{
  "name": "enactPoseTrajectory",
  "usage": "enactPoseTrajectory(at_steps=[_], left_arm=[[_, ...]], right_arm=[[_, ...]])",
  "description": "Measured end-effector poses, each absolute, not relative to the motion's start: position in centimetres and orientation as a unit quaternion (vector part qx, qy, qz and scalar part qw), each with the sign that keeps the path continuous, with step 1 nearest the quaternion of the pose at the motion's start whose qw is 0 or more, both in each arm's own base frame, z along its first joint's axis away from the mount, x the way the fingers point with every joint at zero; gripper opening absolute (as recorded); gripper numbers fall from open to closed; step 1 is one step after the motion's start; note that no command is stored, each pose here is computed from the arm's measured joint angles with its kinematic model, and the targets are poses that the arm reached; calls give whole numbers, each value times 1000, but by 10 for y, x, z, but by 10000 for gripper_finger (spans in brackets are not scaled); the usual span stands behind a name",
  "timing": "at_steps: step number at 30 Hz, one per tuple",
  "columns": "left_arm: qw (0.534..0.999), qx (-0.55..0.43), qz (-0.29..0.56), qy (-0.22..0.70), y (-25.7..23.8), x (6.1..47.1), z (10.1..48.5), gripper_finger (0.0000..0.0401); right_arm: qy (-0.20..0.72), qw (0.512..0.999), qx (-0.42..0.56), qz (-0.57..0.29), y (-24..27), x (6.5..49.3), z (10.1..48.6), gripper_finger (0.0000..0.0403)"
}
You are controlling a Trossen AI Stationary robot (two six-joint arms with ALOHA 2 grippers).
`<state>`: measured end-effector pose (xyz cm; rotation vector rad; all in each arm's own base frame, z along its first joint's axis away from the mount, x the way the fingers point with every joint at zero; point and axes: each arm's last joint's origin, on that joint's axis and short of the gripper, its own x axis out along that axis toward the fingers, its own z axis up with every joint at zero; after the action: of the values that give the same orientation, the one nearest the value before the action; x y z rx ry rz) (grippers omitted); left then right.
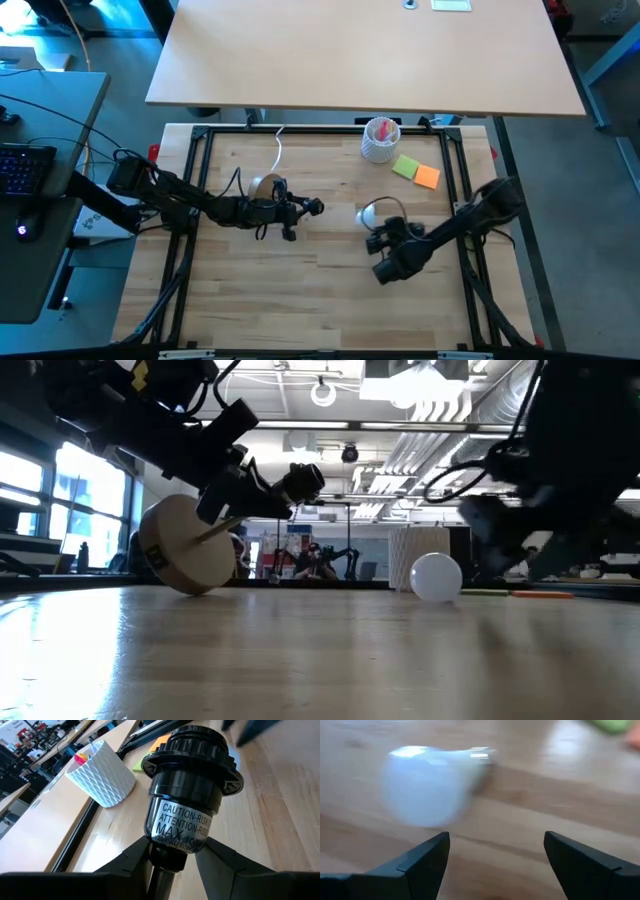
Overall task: Screw lightbulb
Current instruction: Insert the white lightbulb into the desk lamp
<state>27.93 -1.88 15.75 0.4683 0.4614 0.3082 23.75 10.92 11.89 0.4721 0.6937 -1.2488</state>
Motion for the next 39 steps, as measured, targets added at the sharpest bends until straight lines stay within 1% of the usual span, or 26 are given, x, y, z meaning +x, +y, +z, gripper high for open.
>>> enactPoseTrajectory(at_steps=[2, 3, 5, 8, 10, 13, 15, 17, 23, 27, 33, 39], left_arm=[[935, 229, 151, 225, -19, 279, 158, 133], [935, 229, 151, 226, -19, 279, 158, 133], [935, 229, 151, 226, -19, 279, 158, 133], [935, 229, 151, 225, -19, 279, 158, 133], [935, 229, 151, 224, -19, 279, 158, 133], [935, 228, 151, 224, -19, 279, 158, 133], [935, 229, 151, 224, -19, 279, 158, 133], [935, 228, 151, 224, -19, 279, 158, 133], [936, 226, 152, 224, -19, 279, 158, 133], [936, 226, 151, 223, -19, 279, 158, 133], [936, 225, 151, 224, -19, 279, 158, 133], [937, 224, 150, 223, -19, 279, 158, 133]], right_arm=[[326, 719, 194, -582, 111, 225, 125, 323], [330, 722, 183, -580, 114, 221, 129, 323], [337, 743, 171, -552, 121, 217, 133, 323], [328, 792, 178, -482, 133, 219, 131, 323], [320, 832, 175, -418, 143, 227, 128, 323], [304, 884, 159, -317, 155, 251, 131, 323], [288, 905, 152, -272, 152, 270, 137, 323], [274, 915, 155, -253, 141, 287, 142, 323], [264, 890, 202, -312, 83, 312, 144, 323], [280, 873, 229, -326, 68, 313, 141, 323], [330, 832, 243, -374, 74, 294, 132, 323], [362, 815, 245, -381, 102, 260, 147, 323]])
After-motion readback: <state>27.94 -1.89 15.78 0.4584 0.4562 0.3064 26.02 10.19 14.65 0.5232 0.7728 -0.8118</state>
